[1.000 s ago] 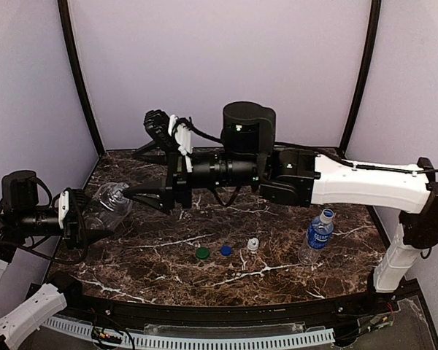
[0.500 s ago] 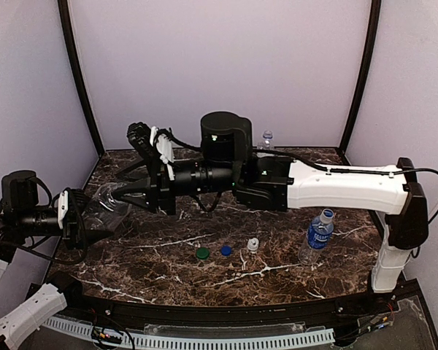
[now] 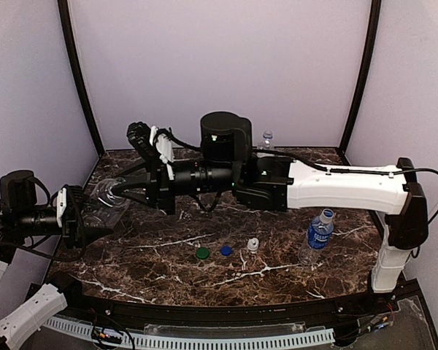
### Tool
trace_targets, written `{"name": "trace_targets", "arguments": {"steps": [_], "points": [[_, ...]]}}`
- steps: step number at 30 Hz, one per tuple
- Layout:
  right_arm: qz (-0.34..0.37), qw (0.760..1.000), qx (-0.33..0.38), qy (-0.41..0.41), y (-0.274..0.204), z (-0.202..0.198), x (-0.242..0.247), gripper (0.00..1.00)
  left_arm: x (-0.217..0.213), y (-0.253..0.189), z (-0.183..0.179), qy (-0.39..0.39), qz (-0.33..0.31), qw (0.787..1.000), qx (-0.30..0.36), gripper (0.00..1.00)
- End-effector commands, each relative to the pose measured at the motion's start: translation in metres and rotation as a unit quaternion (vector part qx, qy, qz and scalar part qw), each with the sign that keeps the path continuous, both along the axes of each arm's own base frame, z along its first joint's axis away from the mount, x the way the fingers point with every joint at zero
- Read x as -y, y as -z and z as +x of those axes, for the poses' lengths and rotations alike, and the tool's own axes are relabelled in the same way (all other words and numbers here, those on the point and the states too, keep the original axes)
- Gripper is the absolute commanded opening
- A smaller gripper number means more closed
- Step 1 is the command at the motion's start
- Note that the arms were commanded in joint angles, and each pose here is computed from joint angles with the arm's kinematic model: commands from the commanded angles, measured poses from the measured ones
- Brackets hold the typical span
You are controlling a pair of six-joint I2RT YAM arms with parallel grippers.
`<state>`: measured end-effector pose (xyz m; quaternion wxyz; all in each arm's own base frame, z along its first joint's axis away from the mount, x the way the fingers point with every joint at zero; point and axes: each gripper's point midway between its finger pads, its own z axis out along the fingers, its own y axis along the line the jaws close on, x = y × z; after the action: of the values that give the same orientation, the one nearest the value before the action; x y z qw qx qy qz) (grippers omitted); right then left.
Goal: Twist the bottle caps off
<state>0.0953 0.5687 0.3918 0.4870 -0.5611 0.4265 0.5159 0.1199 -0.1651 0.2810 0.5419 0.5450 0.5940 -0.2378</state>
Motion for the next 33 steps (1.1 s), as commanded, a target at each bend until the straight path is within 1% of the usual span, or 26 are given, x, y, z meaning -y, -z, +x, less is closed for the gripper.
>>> {"name": "trace_targets", "arguments": {"steps": [1,3,4,6,8,9,10,12,15,18,19,21,23,26,27,30,33], "points": [[-0.009,1.0,-0.002,0.008,0.009,0.004,-0.008,0.17,0.001,-0.005,-0.001,0.006,-0.009,1.0,0.01,0.52],[-0.015,1.0,-0.001,0.009,0.011,0.005,-0.01,0.07,0.001,-0.005,-0.001,0.006,-0.008,1.0,0.01,0.52],[-0.018,1.0,-0.001,0.011,0.012,0.005,-0.01,0.0,0.001,-0.005,0.0,0.004,-0.008,1.0,0.01,0.52],[-0.024,1.0,-0.002,0.016,0.013,0.007,-0.011,0.0,0.001,-0.004,0.0,0.003,-0.007,1.0,0.008,0.52],[-0.026,0.999,-0.001,0.019,0.013,0.008,-0.009,0.0,0.001,-0.003,0.0,0.001,-0.009,1.0,0.007,0.58],[-0.026,0.999,-0.001,0.022,0.011,0.009,-0.007,0.0,0.0,-0.002,0.0,0.0,-0.009,1.0,0.005,0.73],[-0.027,0.999,-0.001,0.027,0.009,0.011,-0.005,0.0,0.0,-0.001,0.0,-0.002,-0.009,1.0,0.005,0.9],[-0.031,0.998,-0.002,0.048,0.006,0.02,0.001,0.0,-0.001,0.005,0.001,-0.004,-0.006,1.0,0.003,0.98],[-0.05,0.994,-0.008,0.101,0.007,0.043,0.017,0.0,-0.004,0.007,0.004,-0.02,-0.003,1.0,0.013,0.99],[-0.102,0.978,-0.027,0.179,0.024,0.078,0.044,0.0,-0.006,0.007,0.009,-0.037,-0.008,0.999,0.018,0.99],[-0.122,0.97,-0.038,0.207,0.032,0.091,0.056,0.0,-0.007,0.007,0.01,-0.044,-0.012,0.999,0.014,0.99],[-0.17,0.945,-0.065,0.271,0.054,0.122,0.087,0.0,-0.008,0.006,0.014,-0.055,-0.023,0.998,0.01,0.99],[-0.208,0.913,-0.095,0.338,0.075,0.148,0.124,0.0,-0.009,0.006,0.019,-0.07,-0.039,0.997,0.0,0.99],[-0.242,0.866,-0.128,0.418,0.099,0.173,0.182,0.0,-0.013,0.012,0.032,-0.106,-0.069,0.992,-0.022,0.99],[-0.246,0.852,-0.136,0.442,0.104,0.18,0.201,0.0,-0.015,0.009,0.039,-0.124,-0.089,0.988,-0.029,0.99],[-0.241,0.809,-0.162,0.51,0.115,0.202,0.26,0.0,-0.024,0.02,0.057,-0.175,-0.124,0.975,-0.056,0.99],[-0.234,0.767,-0.188,0.567,0.128,0.23,0.315,0.0,-0.036,0.03,0.077,-0.233,-0.16,0.956,-0.081,0.99]]}}
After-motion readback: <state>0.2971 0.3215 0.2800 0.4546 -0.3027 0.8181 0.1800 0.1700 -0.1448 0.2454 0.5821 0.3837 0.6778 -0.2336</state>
